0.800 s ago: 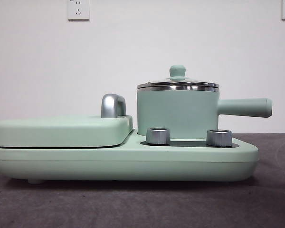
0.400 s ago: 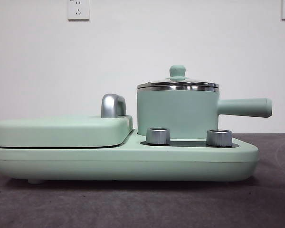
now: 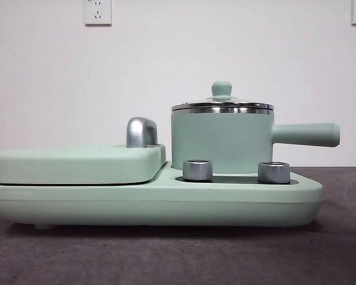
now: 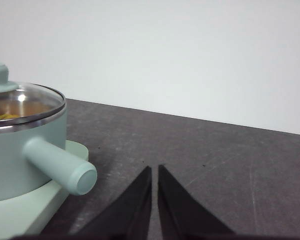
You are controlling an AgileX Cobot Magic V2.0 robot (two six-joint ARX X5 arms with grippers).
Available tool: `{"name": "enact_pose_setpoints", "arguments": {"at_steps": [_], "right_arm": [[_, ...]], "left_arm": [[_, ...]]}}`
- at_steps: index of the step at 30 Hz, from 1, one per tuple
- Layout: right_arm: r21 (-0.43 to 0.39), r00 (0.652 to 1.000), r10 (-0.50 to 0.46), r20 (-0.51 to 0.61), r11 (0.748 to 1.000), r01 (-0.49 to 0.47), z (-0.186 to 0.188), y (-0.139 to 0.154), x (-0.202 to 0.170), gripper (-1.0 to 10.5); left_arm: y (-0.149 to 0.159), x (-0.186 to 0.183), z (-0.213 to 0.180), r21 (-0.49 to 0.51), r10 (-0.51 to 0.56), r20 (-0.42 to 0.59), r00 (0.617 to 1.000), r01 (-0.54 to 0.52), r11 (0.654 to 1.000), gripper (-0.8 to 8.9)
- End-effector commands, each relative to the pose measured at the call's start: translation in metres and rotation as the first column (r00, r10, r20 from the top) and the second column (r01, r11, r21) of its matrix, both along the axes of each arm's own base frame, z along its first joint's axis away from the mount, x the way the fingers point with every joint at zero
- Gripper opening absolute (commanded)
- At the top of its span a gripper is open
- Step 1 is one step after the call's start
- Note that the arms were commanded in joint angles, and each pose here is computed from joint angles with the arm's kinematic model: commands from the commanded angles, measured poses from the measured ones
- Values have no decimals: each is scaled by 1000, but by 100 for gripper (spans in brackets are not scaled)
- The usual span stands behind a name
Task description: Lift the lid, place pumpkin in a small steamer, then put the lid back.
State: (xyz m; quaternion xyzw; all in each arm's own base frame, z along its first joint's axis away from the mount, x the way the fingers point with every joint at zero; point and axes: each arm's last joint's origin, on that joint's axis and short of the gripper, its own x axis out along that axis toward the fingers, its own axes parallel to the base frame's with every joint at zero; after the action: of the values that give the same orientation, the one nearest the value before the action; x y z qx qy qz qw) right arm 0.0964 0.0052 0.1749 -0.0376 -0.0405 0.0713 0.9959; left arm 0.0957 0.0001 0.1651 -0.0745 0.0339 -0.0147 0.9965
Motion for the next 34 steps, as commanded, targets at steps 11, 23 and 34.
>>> {"name": "enact_pose_setpoints", "arguments": {"at_steps": [11, 23, 34], "right_arm": [[12, 1000, 2, 5, 1000, -2, 0, 0, 0, 20], [12, 1000, 2, 5, 1000, -2, 0, 0, 0, 20], [12, 1000, 2, 5, 1000, -2, 0, 0, 0, 19]], "left_arm": [[0, 1, -6, -3, 3, -9, 1000, -3, 1000, 7], [0, 1, -6, -3, 4, -8, 1000, -4, 1000, 7], [0, 1, -6, -3, 3, -9, 1000, -3, 1000, 7]]}}
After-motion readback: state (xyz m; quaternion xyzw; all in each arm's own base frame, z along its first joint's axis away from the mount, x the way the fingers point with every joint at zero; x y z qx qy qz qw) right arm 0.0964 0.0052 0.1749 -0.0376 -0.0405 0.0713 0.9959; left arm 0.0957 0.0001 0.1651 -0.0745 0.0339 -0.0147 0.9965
